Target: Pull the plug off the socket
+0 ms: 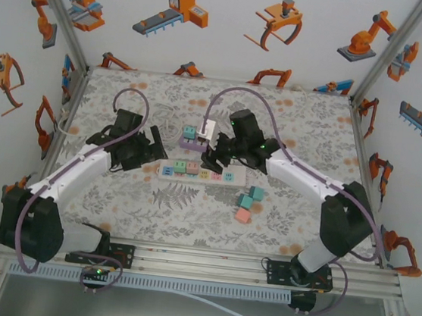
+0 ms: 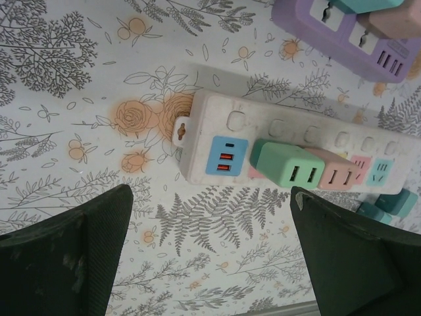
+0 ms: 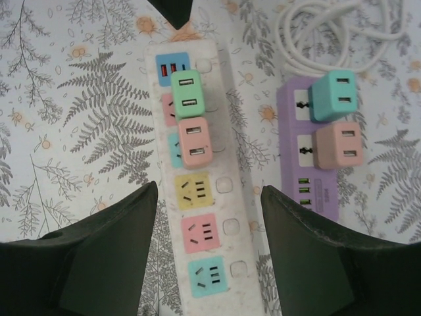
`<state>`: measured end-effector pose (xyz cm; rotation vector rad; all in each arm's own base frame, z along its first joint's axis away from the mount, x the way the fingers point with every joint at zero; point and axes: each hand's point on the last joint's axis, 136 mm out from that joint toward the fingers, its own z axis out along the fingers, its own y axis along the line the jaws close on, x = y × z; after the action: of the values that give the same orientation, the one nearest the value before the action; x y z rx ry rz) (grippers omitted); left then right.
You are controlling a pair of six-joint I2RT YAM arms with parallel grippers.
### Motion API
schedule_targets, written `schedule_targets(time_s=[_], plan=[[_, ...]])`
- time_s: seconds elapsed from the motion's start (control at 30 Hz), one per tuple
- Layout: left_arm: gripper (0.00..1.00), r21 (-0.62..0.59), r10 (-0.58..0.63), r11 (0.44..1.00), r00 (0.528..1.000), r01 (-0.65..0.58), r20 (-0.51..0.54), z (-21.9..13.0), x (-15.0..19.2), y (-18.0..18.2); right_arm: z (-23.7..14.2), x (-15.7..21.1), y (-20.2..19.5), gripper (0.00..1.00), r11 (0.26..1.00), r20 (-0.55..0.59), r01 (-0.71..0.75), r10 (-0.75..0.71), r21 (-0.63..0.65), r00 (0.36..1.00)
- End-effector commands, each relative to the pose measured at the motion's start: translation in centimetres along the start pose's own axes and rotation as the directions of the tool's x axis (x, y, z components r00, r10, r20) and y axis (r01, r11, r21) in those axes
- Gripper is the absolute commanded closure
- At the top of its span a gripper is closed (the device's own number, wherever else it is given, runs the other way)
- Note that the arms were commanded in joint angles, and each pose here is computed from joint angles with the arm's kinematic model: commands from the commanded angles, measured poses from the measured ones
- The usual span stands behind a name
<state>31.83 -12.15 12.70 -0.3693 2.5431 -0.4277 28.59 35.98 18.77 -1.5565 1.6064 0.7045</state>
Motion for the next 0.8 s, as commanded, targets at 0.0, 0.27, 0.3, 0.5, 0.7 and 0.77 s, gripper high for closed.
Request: schedule_targets(time_s=[0.0, 0.27, 0.3, 0.5, 0.7, 0.77], plan=[[0.02, 0.016, -0.027, 1.000, 0.999, 0.027, -0.048, 0.5, 0.5, -0.1, 0.9, 0.4, 0.7, 0.40, 0.998, -0.044, 0.001, -0.005, -0.070, 0.999], [0.00, -0.002, -0.066, 0.998, 0.991, 0.066, -0.120, 2.5, 1.7, 1.1, 4.0, 0.5, 0.8, 0.45, 0.989, -0.018, 0.022, -0.025, -0.149, 1.000], [0.01, -0.007, -0.072, 0.997, 0.989, 0.071, -0.127, 2.7, 1.9, 1.2, 4.4, 0.7, 0.8, 0.45, 0.987, -0.015, 0.023, -0.025, -0.157, 1.000], [0.03, -0.024, -0.088, 0.996, 0.984, 0.086, -0.155, 3.5, 2.4, 2.0, 6.2, 1.5, 1.0, 0.46, 0.979, -0.016, 0.009, -0.013, -0.203, 1.000], [0.07, -0.032, -0.098, 0.995, 0.979, 0.094, -0.176, 4.1, 2.8, 2.4, 7.6, 2.4, 1.4, 0.51, 0.976, -0.034, 0.006, -0.014, -0.218, 0.999], [0.08, -0.039, -0.101, 0.995, 0.977, 0.095, -0.187, 4.4, 3.1, 2.5, 7.9, 2.5, 1.4, 0.55, 0.977, -0.032, 0.012, -0.020, -0.213, 0.999]])
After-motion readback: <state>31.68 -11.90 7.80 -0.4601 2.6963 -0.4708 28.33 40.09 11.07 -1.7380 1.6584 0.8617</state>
